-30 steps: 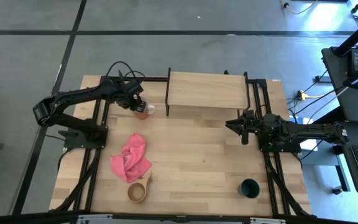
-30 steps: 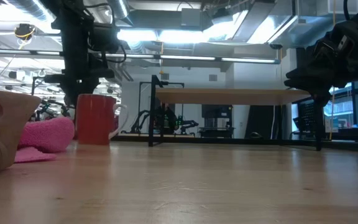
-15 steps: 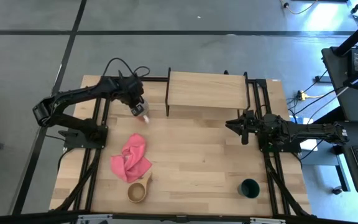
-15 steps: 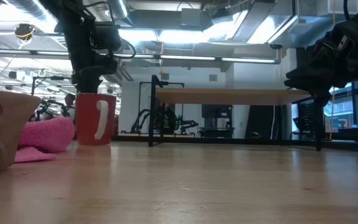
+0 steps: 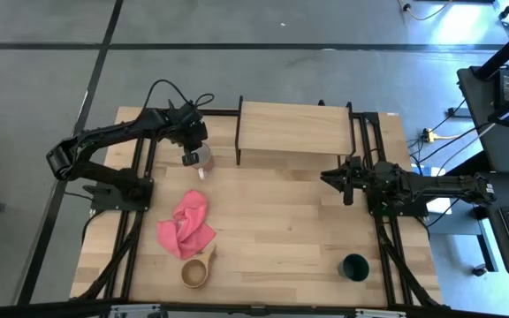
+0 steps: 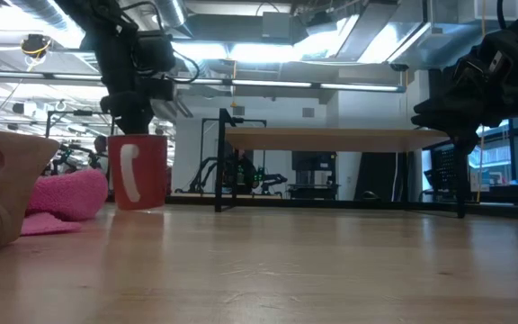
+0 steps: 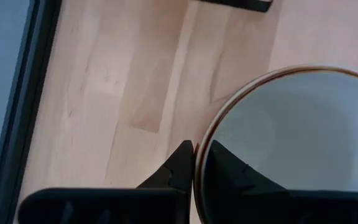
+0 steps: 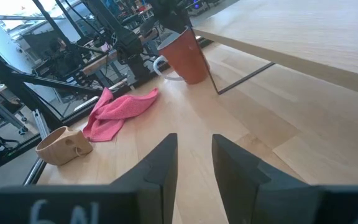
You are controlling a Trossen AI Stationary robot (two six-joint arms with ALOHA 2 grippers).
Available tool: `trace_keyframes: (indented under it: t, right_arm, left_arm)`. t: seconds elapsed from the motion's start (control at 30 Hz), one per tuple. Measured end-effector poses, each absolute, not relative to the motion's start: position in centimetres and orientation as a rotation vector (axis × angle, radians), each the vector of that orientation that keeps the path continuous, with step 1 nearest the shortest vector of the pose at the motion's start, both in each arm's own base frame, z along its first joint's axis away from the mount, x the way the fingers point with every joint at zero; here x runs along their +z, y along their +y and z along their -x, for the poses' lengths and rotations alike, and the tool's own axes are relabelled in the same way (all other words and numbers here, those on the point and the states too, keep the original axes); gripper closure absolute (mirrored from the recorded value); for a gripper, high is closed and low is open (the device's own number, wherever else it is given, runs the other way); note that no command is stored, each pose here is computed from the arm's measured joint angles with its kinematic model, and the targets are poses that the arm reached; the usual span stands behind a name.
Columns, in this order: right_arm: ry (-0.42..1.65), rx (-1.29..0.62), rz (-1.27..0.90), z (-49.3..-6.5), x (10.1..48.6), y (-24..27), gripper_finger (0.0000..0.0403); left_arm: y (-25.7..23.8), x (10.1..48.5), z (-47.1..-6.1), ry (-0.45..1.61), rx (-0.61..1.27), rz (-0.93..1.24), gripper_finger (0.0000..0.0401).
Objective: Stack small to large cups/mugs on shelf
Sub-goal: Put the orange mug on the shelf
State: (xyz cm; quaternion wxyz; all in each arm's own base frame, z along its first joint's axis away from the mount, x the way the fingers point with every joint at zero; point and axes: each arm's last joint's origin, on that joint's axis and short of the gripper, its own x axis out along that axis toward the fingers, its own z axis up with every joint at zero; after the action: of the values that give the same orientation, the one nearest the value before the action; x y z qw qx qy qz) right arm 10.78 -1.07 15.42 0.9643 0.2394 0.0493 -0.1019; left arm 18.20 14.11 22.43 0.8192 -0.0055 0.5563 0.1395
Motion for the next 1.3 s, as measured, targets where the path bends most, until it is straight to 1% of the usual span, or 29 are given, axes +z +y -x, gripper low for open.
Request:
trace_keyframes:
  t: [0.17, 0.27, 0.47, 0.73, 1.0, 1.1, 1.3]
  right_arm:
    - [0.100, -0.206, -0.484, -10.8, 15.4, -1.1, 0.0302]
    - [0.100, -0.206, -0.485, -10.8, 15.4, -1.1, 0.0302]
    - [0.100, -0.206, -0.485, -10.8, 15.4, -1.1, 0.0302]
    - [0.100, -0.206, -0.484, -10.8, 15.4, -1.1, 0.0302]
    - [0.100, -0.206, -0.485, -10.8, 15.4, -1.1, 0.0302]
    - [0.100, -0.206, -0.485, -10.8, 15.4, -1.1, 0.0302]
    - [0.099, -0.206, -0.485, -10.8, 15.4, -1.1, 0.0302]
  left_arm:
    - [13.9, 22.3, -18.3, 1.161, 0.236, 0.043, 0.0373]
    - [13.9, 22.3, -18.3, 1.159, 0.229, 0.049, 0.0371]
    - [14.0, 22.3, -18.3, 1.162, 0.248, 0.040, 0.0364]
    - [14.3, 22.7, -19.1, 1.079, 0.288, 0.015, 0.0335]
    - [14.3, 22.7, -19.0, 1.082, 0.304, 0.042, 0.0310]
    - [14.4, 22.7, -18.9, 1.090, 0.339, 0.052, 0.0305]
    - [14.6, 24.5, -19.2, 1.047, 0.372, 0.056, 0.0303]
